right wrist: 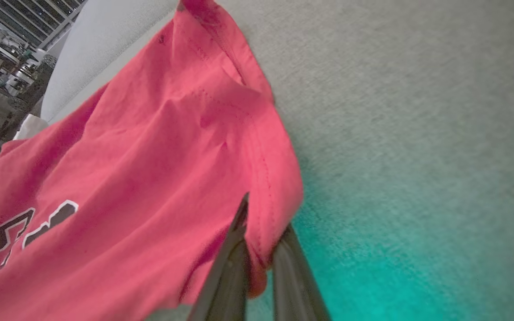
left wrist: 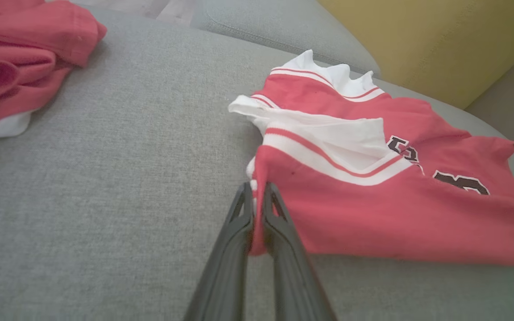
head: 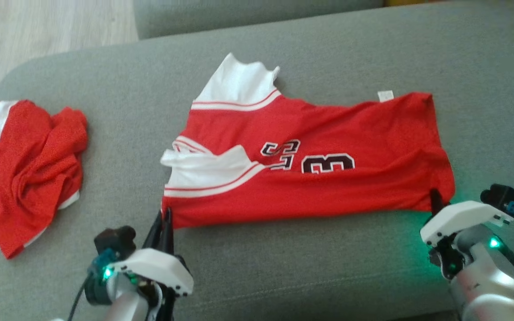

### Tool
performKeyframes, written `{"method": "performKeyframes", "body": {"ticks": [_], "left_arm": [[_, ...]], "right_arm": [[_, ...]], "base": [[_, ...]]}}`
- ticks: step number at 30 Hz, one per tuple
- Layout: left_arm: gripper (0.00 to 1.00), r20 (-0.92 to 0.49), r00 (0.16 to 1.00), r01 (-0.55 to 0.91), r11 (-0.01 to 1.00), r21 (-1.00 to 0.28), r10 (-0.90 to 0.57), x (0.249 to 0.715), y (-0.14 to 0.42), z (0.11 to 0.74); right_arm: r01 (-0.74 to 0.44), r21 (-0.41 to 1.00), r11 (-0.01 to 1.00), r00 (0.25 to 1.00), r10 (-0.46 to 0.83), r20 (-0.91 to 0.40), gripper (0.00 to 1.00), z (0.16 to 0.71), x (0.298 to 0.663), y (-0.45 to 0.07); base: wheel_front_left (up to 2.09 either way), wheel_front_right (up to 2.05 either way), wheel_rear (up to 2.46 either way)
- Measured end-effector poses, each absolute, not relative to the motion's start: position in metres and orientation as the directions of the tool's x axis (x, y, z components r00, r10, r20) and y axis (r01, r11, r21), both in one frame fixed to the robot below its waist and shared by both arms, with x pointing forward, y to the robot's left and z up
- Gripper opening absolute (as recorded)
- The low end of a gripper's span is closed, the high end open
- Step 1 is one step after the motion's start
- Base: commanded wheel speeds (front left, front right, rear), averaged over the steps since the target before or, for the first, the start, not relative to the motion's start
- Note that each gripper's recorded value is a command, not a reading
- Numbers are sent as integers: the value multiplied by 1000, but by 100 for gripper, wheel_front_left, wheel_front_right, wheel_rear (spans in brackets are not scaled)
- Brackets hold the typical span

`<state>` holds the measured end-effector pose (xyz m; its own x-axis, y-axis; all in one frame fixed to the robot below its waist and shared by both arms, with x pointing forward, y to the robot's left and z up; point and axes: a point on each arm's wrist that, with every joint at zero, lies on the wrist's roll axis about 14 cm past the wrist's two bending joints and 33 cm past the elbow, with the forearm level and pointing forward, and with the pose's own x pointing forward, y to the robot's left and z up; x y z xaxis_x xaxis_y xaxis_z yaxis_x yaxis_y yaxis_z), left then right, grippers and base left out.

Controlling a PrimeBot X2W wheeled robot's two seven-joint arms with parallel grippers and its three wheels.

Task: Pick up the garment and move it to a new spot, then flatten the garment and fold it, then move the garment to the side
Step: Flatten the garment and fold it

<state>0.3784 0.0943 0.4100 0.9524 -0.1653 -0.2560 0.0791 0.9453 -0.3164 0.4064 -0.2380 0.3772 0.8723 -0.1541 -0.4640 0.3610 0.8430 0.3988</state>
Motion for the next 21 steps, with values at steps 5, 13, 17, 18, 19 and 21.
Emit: {"method": "performKeyframes", "body": {"ticks": [5,13,17,18,19,21], "left_arm": [[0,-279,937,113,941,-320,-208,358,83,403],[0,-326,897,184,924,-335,-298,320,60,389],[37,-332,887,200,914,-353,-322,314,53,387],[79,-329,890,195,916,-350,-315,315,53,388],[100,-323,894,192,917,-349,-310,317,54,390],[100,-305,903,185,914,-361,-303,321,55,396]], "right_arm": [[373,357,857,853,-166,-494,0,380,391,-254],[419,326,847,823,-203,-530,0,383,367,-283],[437,318,842,816,-222,-533,100,383,360,-291],[439,314,842,815,-226,-534,100,382,358,-292],[441,311,842,815,-230,-533,100,381,357,-293],[431,291,854,822,-238,-518,100,383,357,-295]], "base": [[0,0,0],[0,0,0],[0,0,0],[0,0,0],[0,0,0],[0,0,0]]}}
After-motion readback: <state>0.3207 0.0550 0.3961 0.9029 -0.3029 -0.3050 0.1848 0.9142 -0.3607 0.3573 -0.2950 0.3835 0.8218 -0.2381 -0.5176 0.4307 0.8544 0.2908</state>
